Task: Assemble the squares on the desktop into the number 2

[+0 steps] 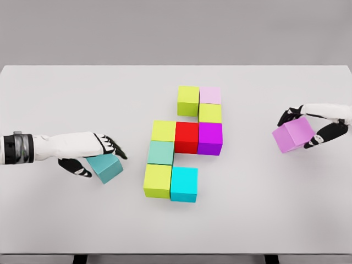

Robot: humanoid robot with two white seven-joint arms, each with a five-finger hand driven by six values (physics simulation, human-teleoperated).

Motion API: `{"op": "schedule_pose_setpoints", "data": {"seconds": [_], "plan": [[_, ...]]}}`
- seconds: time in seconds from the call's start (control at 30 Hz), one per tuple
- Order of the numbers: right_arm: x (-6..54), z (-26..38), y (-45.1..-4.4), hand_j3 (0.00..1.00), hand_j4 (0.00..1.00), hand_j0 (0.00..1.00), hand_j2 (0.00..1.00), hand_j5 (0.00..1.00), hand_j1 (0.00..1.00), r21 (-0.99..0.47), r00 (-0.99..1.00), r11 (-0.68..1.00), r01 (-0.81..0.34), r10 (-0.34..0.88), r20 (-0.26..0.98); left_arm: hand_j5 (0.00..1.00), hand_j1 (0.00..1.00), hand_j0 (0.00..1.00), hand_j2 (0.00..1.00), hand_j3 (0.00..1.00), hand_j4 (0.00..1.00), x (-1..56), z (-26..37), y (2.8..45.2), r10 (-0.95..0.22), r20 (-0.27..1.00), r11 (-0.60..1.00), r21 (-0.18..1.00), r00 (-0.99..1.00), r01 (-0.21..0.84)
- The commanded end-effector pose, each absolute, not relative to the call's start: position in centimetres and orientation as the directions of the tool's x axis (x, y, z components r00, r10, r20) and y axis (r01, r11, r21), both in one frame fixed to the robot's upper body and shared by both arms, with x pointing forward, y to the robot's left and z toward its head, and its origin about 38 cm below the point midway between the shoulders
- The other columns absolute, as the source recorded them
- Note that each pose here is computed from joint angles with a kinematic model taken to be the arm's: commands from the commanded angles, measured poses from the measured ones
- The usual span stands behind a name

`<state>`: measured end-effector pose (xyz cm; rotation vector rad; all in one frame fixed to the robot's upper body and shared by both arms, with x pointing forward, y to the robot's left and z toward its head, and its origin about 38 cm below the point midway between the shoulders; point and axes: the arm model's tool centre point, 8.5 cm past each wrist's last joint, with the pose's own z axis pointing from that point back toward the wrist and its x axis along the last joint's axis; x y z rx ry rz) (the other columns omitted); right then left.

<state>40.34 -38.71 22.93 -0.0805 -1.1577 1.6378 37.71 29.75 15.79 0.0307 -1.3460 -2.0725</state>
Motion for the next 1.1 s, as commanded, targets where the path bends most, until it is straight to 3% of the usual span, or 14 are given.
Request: {"op": "schedule_pose_setpoints", "data": {"seconds": [0.0,0.13,0.4,0.5,1.07], "plan": [[39.3,24.3,-35.5,0.48,0.48,0.48,0.48,0.48,0.48,-0.746,-0.547,-0.044,-0.665,0.708,0.446,0.64,0.64,0.64,0.64,0.64,0.64,37.7,15.7,29.8,-0.534,0.322,-0.255,0.821,-0.782,0.512],[37.4,24.9,-31.7,0.48,0.48,0.48,0.48,0.48,0.48,-0.779,-0.689,-0.141,-0.611,0.579,0.436,0.46,0.46,0.46,0.46,0.46,0.46,37.7,15.8,29.8,-0.535,0.322,-0.254,0.82,-0.781,0.512],[35.6,23.4,-28.1,0.48,0.48,0.48,0.48,0.48,0.48,-0.795,-0.8,-0.244,-0.555,0.419,0.43,0.34,0.34,0.34,0.34,0.34,0.34,38.4,16.7,29.1,-0.521,0.314,-0.239,0.839,-0.794,0.489],[34.8,21.9,-26.8,0.48,0.48,0.48,0.48,0.48,0.48,-0.797,-0.842,-0.312,-0.518,0.348,0.411,0.33,0.33,0.33,0.33,0.33,0.33,38.6,17.0,28.9,-0.517,0.314,-0.231,0.845,-0.796,0.483],[34.9,20.6,-24.3,0.48,0.48,0.48,0.48,0.48,0.48,-0.79,-0.898,-0.434,-0.433,0.29,0.332,0.33,0.33,0.33,0.33,0.33,0.33,44.3,19.9,27.7,-0.55,0.296,-0.136,0.891,-0.781,0.434]]}}
